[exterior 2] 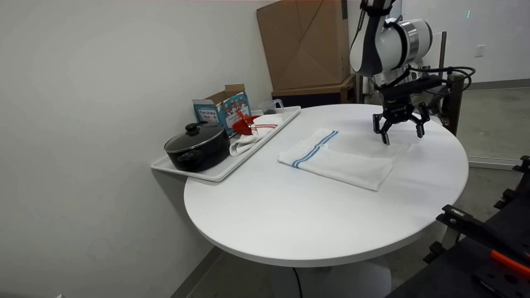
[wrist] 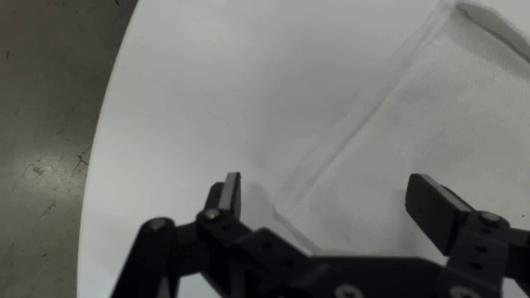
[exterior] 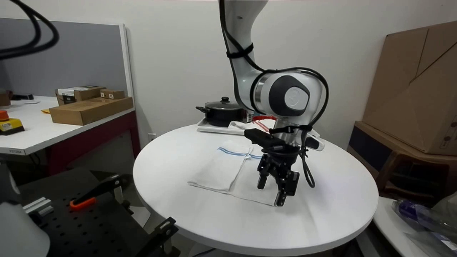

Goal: Fold the towel

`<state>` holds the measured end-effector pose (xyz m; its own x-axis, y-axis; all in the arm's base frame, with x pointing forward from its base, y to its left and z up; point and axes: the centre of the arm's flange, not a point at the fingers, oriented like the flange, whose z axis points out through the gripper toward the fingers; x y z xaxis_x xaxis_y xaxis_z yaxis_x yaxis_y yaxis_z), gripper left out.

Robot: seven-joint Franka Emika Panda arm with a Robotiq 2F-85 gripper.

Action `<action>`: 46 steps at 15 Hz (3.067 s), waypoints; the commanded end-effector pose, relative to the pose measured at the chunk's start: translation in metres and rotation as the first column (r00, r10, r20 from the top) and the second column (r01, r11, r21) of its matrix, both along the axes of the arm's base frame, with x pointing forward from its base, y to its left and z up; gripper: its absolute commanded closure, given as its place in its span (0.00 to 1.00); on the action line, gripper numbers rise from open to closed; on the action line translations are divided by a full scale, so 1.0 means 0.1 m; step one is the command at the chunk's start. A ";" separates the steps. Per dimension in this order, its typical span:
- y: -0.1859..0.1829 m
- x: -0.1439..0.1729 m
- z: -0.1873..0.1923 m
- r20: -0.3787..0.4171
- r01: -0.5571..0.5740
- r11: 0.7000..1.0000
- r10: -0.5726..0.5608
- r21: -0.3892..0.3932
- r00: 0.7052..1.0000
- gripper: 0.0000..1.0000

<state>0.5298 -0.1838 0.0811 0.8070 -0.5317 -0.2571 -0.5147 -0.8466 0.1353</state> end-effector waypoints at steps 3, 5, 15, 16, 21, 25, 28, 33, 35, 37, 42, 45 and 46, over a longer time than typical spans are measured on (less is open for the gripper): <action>-0.17 0.06 -0.08 -0.040 0.047 0.997 -0.050 -0.067 0.998 0.00; -0.20 0.04 -0.09 -0.039 0.061 0.996 -0.064 -0.070 0.997 0.27; -0.02 0.16 -0.06 -0.024 0.032 0.996 -0.034 -0.079 0.999 0.91; 0.01 0.17 -0.08 -0.026 0.032 0.996 -0.034 -0.080 0.999 0.93; 0.11 0.20 0.07 -0.011 0.068 0.996 -0.069 -0.059 0.998 0.93; 0.15 0.23 0.36 0.028 0.182 0.983 -0.182 0.005 0.983 0.93; 0.16 0.25 0.71 0.068 0.281 0.956 -0.287 0.085 0.956 0.94; 0.46 0.37 1.34 0.151 0.260 0.958 -0.276 0.118 0.949 0.94; 0.80 0.45 1.50 0.171 0.190 0.977 -0.205 0.097 0.964 0.94; 1.23 0.54 1.58 0.175 0.109 0.991 -0.120 0.075 0.977 0.93; 2.60 0.53 1.46 0.089 -0.179 0.984 0.178 0.001 0.980 0.93; 3.39 0.20 1.20 0.003 -0.342 0.940 0.342 0.013 0.940 0.94; 3.59 0.02 1.08 -0.027 -0.391 0.920 0.392 0.024 0.920 0.93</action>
<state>0.5619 0.1252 0.2136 0.9328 -0.2783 -0.2289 -0.2656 -0.9603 0.0851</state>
